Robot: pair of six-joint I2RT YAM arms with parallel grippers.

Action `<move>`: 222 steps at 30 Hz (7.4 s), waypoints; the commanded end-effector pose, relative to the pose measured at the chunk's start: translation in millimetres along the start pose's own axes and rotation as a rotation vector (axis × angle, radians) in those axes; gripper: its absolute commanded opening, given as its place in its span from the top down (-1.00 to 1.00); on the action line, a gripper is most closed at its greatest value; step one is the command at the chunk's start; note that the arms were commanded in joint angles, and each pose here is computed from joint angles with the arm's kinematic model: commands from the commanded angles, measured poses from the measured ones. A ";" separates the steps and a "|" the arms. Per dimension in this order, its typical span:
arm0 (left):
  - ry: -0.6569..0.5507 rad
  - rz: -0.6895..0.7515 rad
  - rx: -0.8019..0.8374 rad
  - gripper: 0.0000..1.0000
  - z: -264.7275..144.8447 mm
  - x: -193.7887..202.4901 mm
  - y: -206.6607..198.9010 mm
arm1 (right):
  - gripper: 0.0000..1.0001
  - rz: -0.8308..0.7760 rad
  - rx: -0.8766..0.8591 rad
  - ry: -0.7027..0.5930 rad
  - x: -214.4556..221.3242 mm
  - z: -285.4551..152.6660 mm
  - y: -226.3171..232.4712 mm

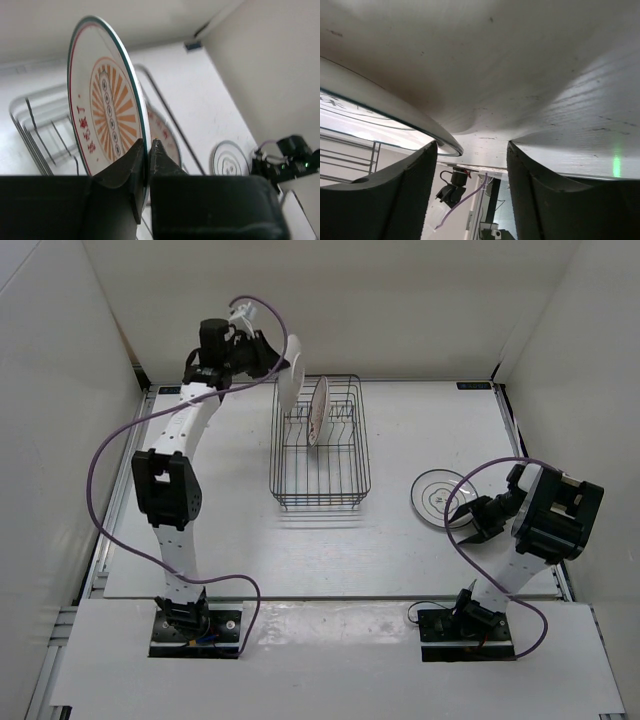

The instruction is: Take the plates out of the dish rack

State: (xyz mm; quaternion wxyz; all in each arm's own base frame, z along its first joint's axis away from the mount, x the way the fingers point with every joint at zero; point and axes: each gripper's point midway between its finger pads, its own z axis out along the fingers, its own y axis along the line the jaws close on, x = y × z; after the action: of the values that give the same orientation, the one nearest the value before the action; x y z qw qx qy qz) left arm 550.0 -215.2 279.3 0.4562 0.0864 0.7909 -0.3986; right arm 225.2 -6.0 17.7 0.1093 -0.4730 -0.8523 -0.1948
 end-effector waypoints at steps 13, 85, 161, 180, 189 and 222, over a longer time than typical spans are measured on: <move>-0.072 0.305 -0.349 1.00 -140.4 -49.5 -1.8 | -0.16 0.040 -0.073 0.074 1.0 8.2 11.5; 0.130 0.176 0.091 -0.81 73.1 61.9 -88.6 | -0.24 -0.035 -0.064 -0.042 10.0 -14.3 -6.4; -0.318 0.251 0.083 0.90 -23.8 -102.9 -152.2 | -0.24 -0.004 -0.068 0.011 -5.0 -6.0 -6.2; 0.137 0.272 -0.880 0.97 -118.6 10.0 68.1 | -0.24 0.055 -0.107 0.005 5.4 3.9 -4.4; 0.337 0.143 -0.955 0.97 -126.4 88.6 117.2 | -0.24 0.024 -0.093 0.018 21.3 5.7 -16.4; 0.053 -0.324 -0.588 -1.00 -165.7 82.4 147.1 | -0.81 -0.190 -0.381 -0.387 -29.4 -140.4 94.1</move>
State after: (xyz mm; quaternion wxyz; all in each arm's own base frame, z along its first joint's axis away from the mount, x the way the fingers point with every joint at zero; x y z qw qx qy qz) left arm 475.4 3.7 142.5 0.3322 -0.1618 0.9220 -0.1160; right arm 286.6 -35.8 97.2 -0.0714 -0.4725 -0.8432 -0.2464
